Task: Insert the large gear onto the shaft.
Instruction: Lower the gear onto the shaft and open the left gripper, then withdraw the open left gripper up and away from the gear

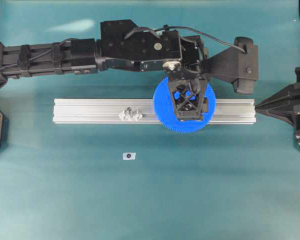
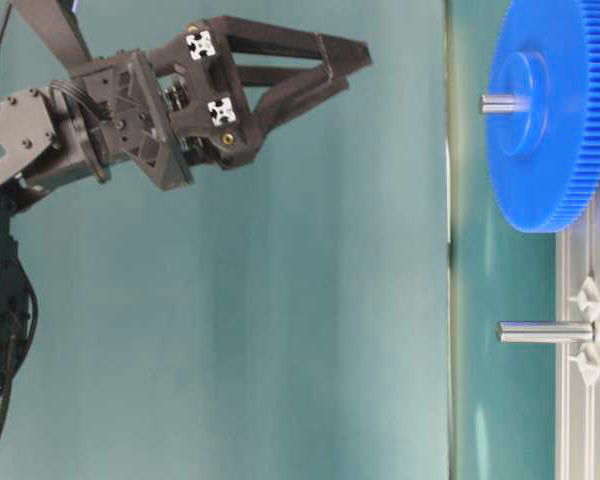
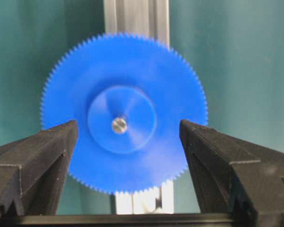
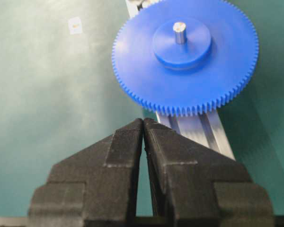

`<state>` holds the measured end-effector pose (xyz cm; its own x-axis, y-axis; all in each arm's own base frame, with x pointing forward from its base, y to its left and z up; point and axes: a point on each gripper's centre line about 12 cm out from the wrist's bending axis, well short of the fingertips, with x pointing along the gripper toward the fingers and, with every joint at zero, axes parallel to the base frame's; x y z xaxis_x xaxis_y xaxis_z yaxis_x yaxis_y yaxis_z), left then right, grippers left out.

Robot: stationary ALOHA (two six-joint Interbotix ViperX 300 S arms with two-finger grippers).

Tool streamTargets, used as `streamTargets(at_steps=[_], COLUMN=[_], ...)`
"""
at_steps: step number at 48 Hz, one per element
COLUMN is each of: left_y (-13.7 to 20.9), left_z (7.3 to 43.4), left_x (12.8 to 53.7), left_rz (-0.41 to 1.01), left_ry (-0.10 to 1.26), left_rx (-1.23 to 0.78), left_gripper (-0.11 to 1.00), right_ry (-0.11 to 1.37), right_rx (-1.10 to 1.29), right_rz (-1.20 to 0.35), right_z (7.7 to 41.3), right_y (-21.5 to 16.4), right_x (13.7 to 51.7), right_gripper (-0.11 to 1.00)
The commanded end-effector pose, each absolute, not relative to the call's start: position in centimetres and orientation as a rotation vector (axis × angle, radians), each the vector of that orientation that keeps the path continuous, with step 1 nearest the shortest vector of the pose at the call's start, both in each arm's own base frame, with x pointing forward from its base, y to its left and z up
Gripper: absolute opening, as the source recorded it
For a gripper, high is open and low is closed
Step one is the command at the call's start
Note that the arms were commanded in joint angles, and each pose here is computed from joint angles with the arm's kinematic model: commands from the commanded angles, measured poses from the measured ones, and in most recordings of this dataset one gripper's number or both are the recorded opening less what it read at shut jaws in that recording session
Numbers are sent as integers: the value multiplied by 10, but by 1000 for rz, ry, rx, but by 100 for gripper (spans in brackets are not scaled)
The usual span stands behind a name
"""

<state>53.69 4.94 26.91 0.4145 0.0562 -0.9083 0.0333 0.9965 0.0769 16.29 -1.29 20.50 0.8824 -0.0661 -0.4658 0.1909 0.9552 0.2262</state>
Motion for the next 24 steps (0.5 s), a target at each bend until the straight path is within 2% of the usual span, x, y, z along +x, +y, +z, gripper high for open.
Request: streamTargets(at_steps=[1, 24], left_y=[46, 39], left_z=[305, 309], left_x=[527, 496], left_rz=[23, 55], left_ry=[1067, 990], left_rx=[85, 27], left_gripper=[83, 83], right_ry=[453, 429], right_rx=[282, 280], right_rz=[-138, -134], right_z=[210, 214], right_y=[-13, -13], right_x=[165, 162], right_gripper=[14, 14])
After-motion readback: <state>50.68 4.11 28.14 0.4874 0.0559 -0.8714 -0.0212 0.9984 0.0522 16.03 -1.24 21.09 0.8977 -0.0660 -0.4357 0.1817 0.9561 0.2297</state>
